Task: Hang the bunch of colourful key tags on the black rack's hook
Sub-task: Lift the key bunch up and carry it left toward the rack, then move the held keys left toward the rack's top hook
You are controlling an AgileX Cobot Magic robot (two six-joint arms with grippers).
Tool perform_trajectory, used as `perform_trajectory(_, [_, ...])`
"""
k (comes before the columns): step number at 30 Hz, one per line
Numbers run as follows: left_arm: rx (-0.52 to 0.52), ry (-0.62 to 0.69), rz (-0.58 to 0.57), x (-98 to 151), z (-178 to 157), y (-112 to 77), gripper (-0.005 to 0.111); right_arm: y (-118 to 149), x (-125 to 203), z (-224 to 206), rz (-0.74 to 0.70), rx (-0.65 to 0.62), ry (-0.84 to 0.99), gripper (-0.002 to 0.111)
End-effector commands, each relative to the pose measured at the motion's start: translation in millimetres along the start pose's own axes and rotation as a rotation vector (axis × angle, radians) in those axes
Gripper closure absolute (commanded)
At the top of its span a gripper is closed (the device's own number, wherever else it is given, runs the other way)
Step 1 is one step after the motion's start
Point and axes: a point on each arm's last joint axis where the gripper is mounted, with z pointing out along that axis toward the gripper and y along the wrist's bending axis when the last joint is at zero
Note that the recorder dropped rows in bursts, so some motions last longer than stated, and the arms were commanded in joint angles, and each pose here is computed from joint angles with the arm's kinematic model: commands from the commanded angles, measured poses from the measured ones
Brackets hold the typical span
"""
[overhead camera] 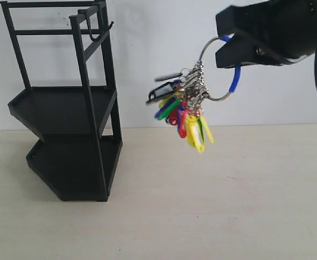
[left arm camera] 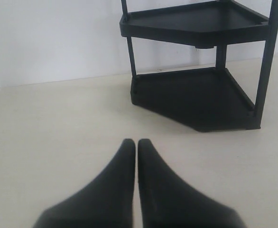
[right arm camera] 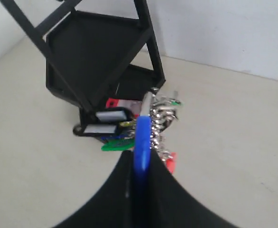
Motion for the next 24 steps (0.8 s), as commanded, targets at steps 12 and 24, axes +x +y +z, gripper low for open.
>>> perform_trajectory(12, [0.001,-0.010,-0.002,-1,0,0.0,0.102,13,6,2,-0.217,0.020,0.058,0.108])
perform_trajectory(24, [0.001,-0.010,-0.002,-1,0,0.0,0.102,8,-21,-20,-0.144,0.160,-0.084,0.108])
